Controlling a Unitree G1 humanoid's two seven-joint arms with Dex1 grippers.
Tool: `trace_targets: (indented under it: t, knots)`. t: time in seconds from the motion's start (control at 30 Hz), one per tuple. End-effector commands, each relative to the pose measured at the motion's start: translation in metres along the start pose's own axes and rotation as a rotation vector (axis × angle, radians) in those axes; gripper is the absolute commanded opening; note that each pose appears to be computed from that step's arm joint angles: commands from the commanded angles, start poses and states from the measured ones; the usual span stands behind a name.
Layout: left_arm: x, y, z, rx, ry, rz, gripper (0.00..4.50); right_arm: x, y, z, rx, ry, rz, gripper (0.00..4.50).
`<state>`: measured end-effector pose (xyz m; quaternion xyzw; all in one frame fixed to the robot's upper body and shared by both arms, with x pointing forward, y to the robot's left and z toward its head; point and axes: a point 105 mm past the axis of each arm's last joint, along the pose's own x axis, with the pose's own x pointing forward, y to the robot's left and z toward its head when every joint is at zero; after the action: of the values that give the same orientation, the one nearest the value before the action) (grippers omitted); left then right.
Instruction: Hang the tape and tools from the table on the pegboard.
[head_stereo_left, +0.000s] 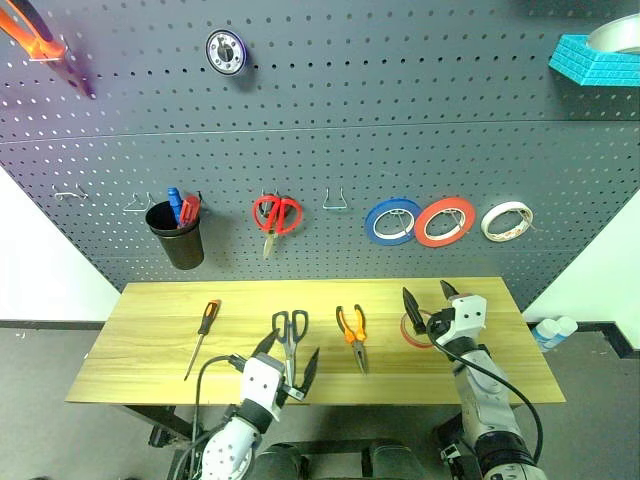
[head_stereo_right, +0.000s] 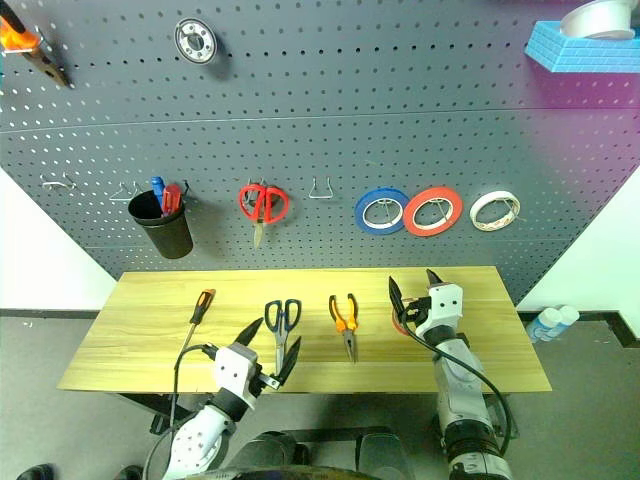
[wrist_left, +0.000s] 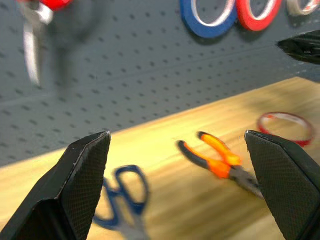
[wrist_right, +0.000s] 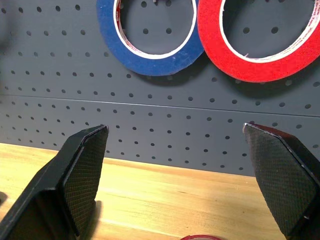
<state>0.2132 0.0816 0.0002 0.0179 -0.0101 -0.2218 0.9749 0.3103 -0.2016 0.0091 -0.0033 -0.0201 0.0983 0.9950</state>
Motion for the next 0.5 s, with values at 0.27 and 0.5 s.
trace_targets:
  t: [0.27, 0.5]
  knots:
    - [0.004, -0.011, 0.011, 0.041, -0.05, -0.031, 4.48, 0.007, 0.002, 0.015, -0.024, -0.054, 0.015, 4.5]
    - [0.004, -0.01, 0.013, 0.078, -0.048, -0.04, 4.48, 0.009, 0.005, 0.016, -0.024, -0.057, 0.019, 4.5]
